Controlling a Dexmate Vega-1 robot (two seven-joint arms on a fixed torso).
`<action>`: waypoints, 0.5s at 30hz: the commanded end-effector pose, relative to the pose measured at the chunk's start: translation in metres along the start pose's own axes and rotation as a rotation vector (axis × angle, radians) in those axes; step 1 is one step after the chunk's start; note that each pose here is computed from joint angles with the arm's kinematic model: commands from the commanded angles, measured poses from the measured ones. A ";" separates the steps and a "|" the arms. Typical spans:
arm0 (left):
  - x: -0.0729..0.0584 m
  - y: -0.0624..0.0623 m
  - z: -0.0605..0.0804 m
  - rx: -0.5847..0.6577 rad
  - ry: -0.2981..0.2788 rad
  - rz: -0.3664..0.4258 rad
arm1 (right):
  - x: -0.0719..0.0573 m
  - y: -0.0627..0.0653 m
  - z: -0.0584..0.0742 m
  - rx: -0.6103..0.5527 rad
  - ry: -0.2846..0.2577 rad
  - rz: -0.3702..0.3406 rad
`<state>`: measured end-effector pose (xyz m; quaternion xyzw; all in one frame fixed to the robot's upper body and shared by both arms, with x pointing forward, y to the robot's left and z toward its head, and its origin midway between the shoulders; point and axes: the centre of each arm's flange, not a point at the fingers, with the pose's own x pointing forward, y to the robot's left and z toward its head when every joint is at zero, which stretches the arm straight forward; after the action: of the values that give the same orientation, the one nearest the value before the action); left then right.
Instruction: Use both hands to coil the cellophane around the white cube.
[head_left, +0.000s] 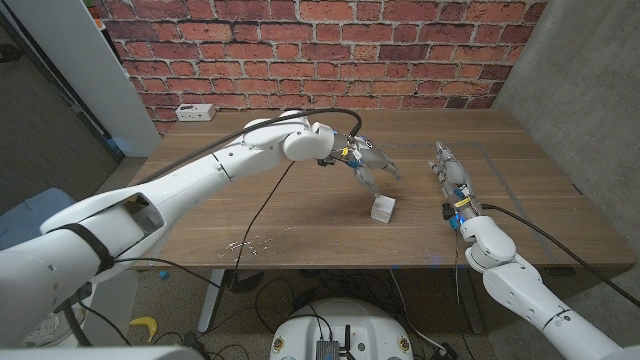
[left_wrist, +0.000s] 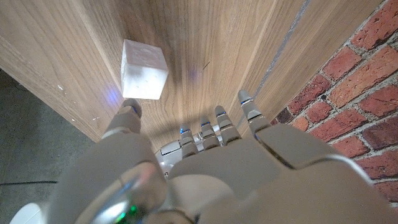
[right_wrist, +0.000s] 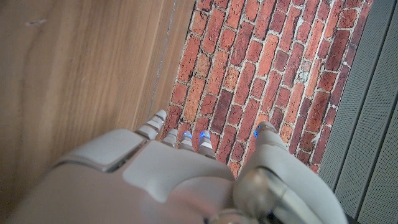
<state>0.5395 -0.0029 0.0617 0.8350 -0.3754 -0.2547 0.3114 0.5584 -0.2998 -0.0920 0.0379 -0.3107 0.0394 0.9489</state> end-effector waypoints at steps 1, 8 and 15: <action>0.009 -0.002 0.017 0.114 0.025 -0.015 | -0.015 -0.001 0.000 0.001 0.001 -0.020; 0.016 -0.005 0.021 0.125 0.007 -0.028 | -0.018 -0.002 -0.001 0.000 0.004 -0.027; 0.020 -0.007 0.026 0.153 -0.008 -0.044 | -0.018 -0.004 -0.001 0.000 0.006 -0.032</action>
<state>0.5366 -0.0173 0.0447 0.8539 -0.3780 -0.2362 0.2686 0.5483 -0.3024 -0.1002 0.0408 -0.3092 0.0290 0.9497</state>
